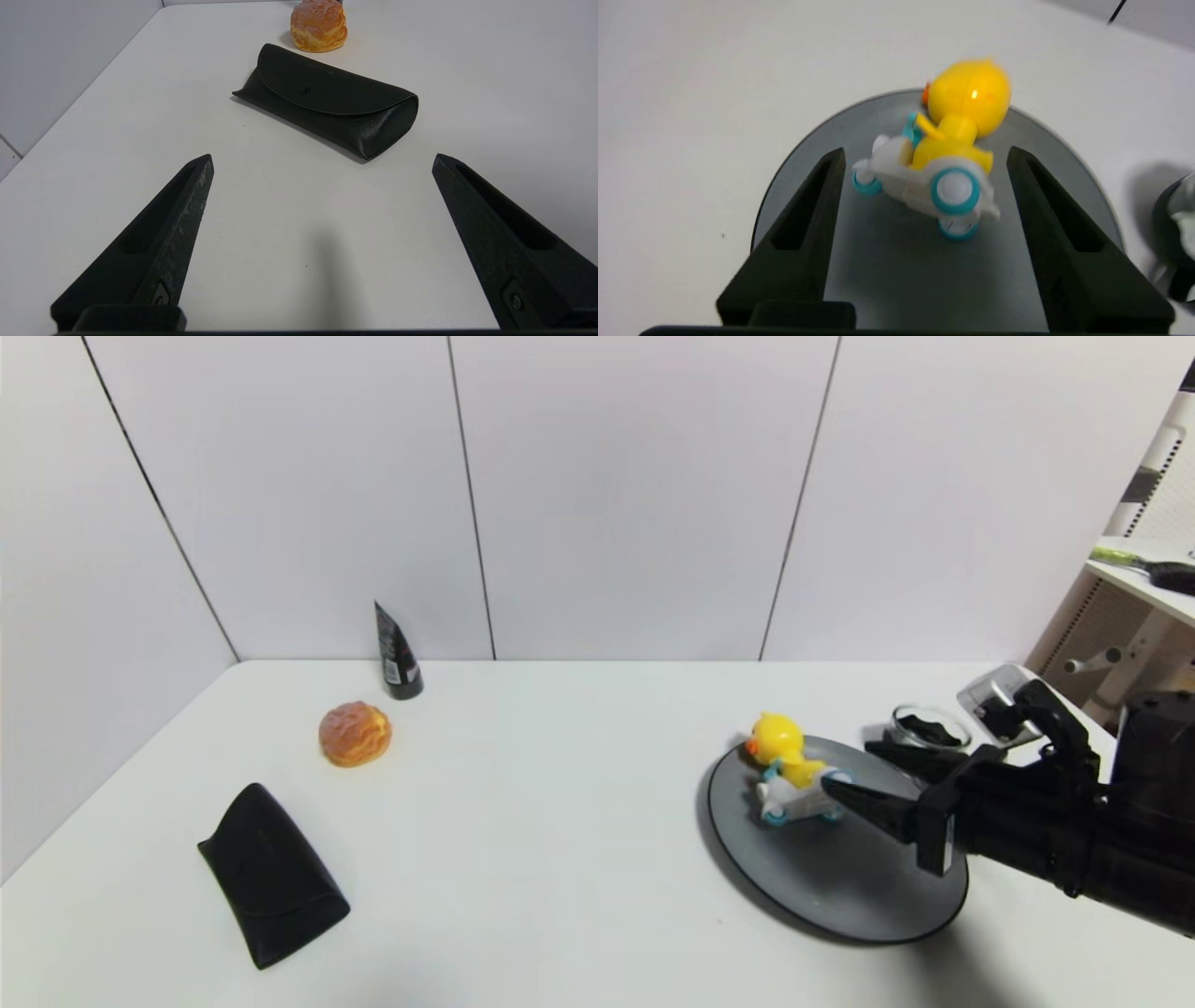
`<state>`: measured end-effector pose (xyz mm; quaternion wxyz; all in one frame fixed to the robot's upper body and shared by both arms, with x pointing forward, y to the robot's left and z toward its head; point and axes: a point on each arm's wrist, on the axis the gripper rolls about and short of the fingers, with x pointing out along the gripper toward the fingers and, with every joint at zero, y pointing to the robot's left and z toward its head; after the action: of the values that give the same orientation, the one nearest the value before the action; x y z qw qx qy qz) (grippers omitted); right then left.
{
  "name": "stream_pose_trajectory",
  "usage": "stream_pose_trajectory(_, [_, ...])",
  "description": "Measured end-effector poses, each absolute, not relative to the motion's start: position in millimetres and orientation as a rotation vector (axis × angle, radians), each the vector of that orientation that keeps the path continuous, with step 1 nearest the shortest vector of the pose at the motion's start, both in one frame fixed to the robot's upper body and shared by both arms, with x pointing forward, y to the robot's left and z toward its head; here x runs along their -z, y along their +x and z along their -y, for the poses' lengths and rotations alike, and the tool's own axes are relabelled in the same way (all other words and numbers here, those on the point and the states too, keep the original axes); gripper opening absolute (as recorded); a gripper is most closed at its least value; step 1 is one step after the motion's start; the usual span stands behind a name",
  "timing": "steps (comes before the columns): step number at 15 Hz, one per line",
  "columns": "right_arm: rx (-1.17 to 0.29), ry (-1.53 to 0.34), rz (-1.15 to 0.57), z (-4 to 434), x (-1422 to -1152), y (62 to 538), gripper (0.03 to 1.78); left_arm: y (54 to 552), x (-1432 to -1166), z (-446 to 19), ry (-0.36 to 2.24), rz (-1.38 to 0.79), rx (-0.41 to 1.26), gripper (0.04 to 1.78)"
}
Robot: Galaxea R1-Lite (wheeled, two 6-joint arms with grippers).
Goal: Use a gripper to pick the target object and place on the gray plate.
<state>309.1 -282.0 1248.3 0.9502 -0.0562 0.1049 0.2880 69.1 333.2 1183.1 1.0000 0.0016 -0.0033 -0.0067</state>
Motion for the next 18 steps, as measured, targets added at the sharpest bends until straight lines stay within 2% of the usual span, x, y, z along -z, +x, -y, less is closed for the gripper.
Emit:
stream_pose_trajectory(3, [-0.578,-0.114,-0.09,286.2,-1276.0,298.6,1.39,69.1,-1183.1,-333.2,0.002,0.007,0.013,1.69])
stream_pose_trajectory(7, [-0.642,-0.108,0.061,293.7,-1314.3,259.3,1.52,69.1,-1183.0,-333.2,0.002,0.006,0.014,1.69])
stream_pose_trajectory(11, [-0.6,-0.108,0.066,310.3,-1332.9,212.4,1.6,69.1,-1183.0,-333.2,0.002,0.006,0.013,1.69])
stream_pose_trajectory(13, [-0.495,-0.105,-0.025,320.2,-1327.6,188.9,1.62,69.1,-1183.0,-333.2,0.003,0.006,0.013,1.69])
stream_pose_trajectory(15, [-0.323,-0.142,-0.127,328.4,-1315.2,164.2,1.64,69.1,-1183.1,-333.2,0.002,0.007,0.014,1.69])
stream_pose_trajectory(18, [-0.077,-0.21,-0.288,336.0,-1275.6,127.7,1.66,69.1,-1183.1,-333.2,0.002,0.007,0.013,1.69])
